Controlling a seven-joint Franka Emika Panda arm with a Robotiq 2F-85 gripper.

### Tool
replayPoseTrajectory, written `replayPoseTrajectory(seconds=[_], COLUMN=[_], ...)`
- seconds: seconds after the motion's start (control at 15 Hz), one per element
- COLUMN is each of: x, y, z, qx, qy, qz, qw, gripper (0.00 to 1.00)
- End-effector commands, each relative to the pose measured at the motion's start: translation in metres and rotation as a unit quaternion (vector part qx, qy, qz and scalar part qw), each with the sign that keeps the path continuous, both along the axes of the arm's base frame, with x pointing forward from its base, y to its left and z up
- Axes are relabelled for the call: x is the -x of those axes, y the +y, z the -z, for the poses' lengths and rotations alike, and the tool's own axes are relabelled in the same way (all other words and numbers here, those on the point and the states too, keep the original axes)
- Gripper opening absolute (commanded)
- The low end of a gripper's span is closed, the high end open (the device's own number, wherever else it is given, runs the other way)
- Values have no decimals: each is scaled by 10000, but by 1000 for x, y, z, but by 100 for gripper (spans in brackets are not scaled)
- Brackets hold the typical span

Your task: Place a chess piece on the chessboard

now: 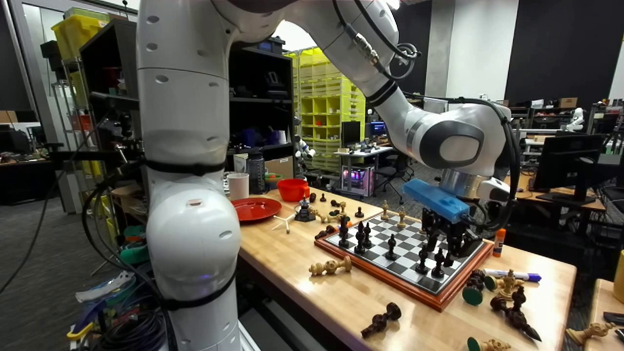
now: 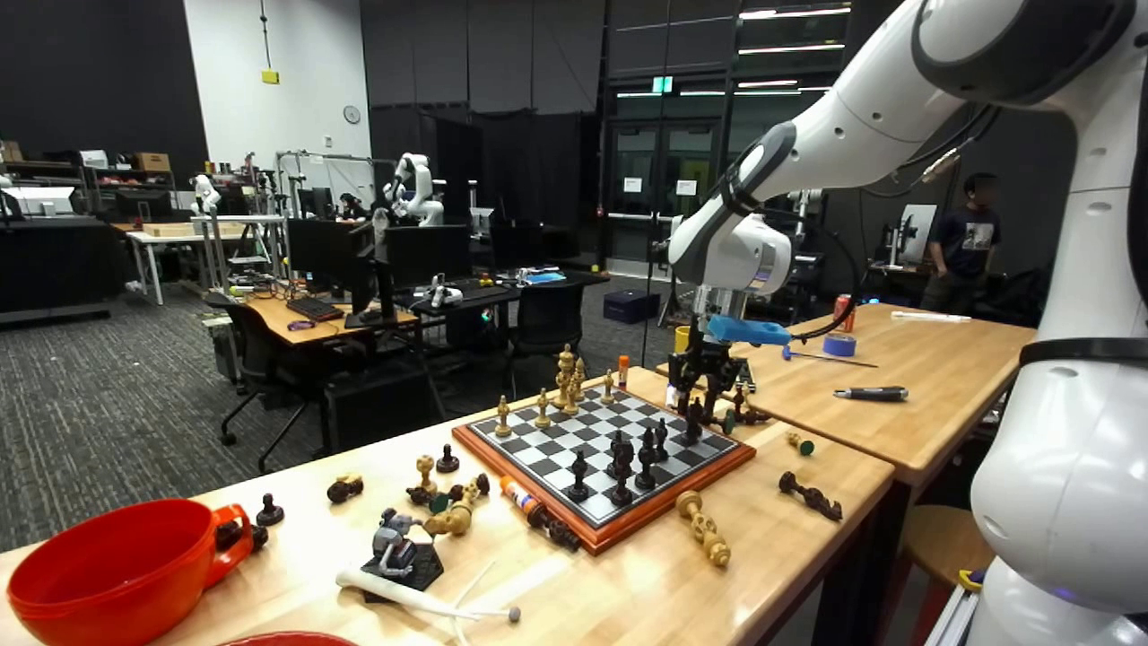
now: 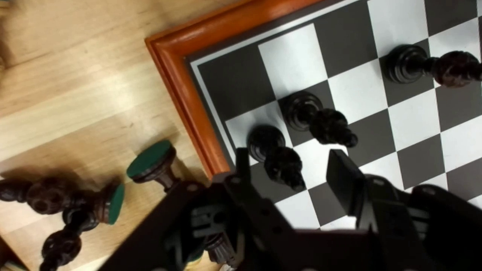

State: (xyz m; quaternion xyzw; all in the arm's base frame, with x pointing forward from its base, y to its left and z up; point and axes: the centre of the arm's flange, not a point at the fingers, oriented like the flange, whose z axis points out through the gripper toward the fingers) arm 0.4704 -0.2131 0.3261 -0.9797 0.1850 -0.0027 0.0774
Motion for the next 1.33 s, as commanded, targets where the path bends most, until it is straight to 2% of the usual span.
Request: replayPoseTrajectory(seconds=[0.0,0.07,0.33,0.67,0.93,1.07,1.27], x=[3,2,3,19,25,25,18], y=[-3,-4,-20,-59,-85,-88,-88], z=[-14,-19,-54,-86,-78,-69,-51], qx=[-13,34,376,1046,1316,1319,1290], qy=[-203,-250,-373,-171,64,139,242], qz=[-59,-74,-42,186,382,414,406], qw=[9998,9997,9986,9942,9906,9903,9905], gripper=[88,92,93,95,97,100,100])
